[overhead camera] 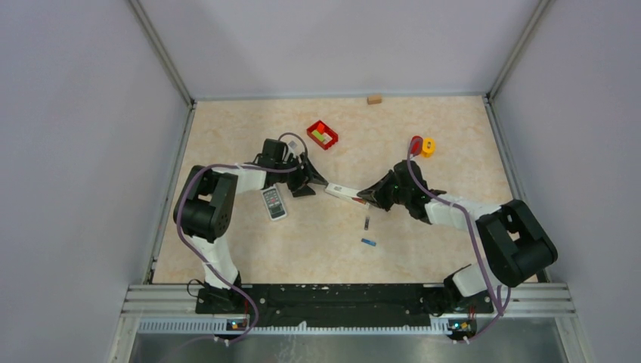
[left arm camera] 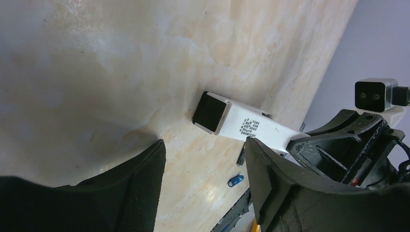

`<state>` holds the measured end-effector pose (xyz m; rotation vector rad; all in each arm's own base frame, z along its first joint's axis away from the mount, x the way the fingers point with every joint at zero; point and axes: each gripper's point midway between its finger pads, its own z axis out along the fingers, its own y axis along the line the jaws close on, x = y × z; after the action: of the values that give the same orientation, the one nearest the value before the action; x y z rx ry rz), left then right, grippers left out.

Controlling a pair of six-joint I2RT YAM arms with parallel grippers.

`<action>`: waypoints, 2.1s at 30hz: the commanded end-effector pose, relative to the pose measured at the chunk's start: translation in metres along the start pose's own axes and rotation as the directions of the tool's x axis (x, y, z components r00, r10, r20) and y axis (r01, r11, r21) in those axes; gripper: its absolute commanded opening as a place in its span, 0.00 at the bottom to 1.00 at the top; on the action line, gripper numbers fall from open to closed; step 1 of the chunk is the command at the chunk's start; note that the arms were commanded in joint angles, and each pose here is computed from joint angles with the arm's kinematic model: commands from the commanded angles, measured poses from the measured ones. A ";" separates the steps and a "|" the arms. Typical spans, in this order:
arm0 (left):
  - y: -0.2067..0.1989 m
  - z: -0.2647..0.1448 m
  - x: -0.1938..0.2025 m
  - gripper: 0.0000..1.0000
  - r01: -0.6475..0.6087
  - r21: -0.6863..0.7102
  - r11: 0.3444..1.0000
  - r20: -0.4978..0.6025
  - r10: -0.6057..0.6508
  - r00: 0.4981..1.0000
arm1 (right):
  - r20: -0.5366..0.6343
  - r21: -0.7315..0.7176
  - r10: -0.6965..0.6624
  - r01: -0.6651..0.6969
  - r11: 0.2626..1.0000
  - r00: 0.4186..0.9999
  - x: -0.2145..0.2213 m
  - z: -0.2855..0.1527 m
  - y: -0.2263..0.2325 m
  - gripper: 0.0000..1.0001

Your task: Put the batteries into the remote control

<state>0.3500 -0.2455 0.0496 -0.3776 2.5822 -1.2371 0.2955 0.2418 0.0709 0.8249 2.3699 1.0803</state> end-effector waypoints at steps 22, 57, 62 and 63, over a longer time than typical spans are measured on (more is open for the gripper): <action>0.007 0.017 -0.002 0.57 -0.070 -0.073 0.995 -0.006 0.069 0.998 | 0.014 0.256 -0.051 0.046 0.966 0.999 -0.005 0.004 -0.045 0.00; 0.096 0.030 0.033 0.38 -0.118 -0.417 0.901 -0.104 0.081 0.991 | 0.012 0.196 -0.043 0.040 0.980 0.999 -0.001 -0.021 -0.023 0.38; 0.097 0.029 0.033 0.37 -0.117 -0.420 0.900 -0.103 0.081 0.991 | 0.028 0.210 -0.047 0.040 0.977 0.999 -0.002 -0.029 -0.029 0.45; 0.096 0.029 0.033 0.36 -0.119 -0.419 0.900 -0.103 0.083 0.991 | 0.032 0.218 -0.048 0.040 0.975 0.998 -0.003 -0.030 -0.031 0.46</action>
<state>0.3535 -0.2670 0.0318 -0.2007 2.6597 -1.0597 0.2760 0.2173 0.0647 0.8606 2.5006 0.8338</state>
